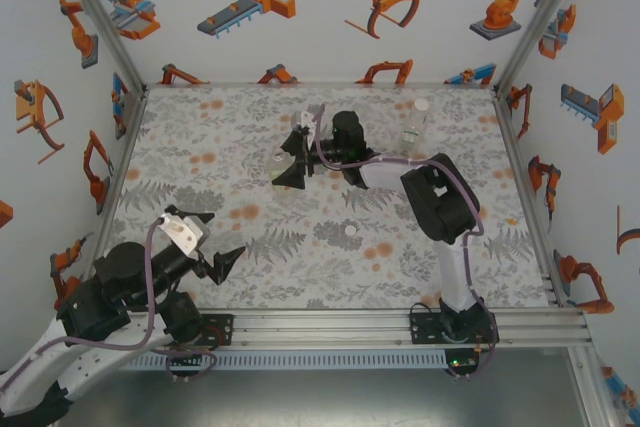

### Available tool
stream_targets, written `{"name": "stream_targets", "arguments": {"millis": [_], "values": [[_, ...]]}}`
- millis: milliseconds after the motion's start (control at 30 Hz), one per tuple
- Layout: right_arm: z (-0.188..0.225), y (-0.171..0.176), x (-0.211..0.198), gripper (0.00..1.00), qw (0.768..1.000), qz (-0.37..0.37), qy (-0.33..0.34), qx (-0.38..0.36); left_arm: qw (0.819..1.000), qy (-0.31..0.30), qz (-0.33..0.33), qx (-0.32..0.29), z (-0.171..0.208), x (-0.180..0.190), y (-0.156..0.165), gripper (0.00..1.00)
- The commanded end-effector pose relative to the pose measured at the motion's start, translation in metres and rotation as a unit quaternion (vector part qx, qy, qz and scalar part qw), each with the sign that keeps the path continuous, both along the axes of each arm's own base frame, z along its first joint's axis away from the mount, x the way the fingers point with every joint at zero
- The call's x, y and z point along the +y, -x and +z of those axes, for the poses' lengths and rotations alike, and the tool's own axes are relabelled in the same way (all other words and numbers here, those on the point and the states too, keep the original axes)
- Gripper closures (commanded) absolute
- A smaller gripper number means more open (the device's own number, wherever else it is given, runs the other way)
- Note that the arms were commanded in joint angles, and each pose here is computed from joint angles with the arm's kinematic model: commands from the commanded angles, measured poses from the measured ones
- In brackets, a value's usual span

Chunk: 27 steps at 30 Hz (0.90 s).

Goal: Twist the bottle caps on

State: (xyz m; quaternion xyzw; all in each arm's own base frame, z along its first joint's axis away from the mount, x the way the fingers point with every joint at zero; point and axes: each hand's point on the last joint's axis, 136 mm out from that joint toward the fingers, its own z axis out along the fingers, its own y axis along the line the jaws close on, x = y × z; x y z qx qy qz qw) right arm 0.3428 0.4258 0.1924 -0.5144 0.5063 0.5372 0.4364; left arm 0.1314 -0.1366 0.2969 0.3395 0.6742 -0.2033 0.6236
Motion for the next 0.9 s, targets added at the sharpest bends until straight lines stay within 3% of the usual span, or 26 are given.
{"name": "stream_targets", "arguments": {"millis": [0,200,533,867], "values": [[0.01,0.008,-0.001,0.3,0.999,0.017,-0.019,-0.023,1.0,0.01,0.011,0.002,0.005,0.004,-0.001,0.15],[0.025,0.01,-0.005,0.44,0.999,0.003,-0.025,-0.029,1.0,0.013,0.011,0.003,0.004,0.002,-0.003,0.15],[0.072,0.025,-0.017,0.59,0.998,-0.001,-0.051,-0.025,1.0,0.016,0.002,0.004,-0.002,-0.016,-0.011,0.14],[0.142,0.091,-0.05,0.68,0.996,0.044,-0.078,0.003,0.992,0.073,-0.098,-0.035,0.009,-0.07,-0.005,0.1]]}}
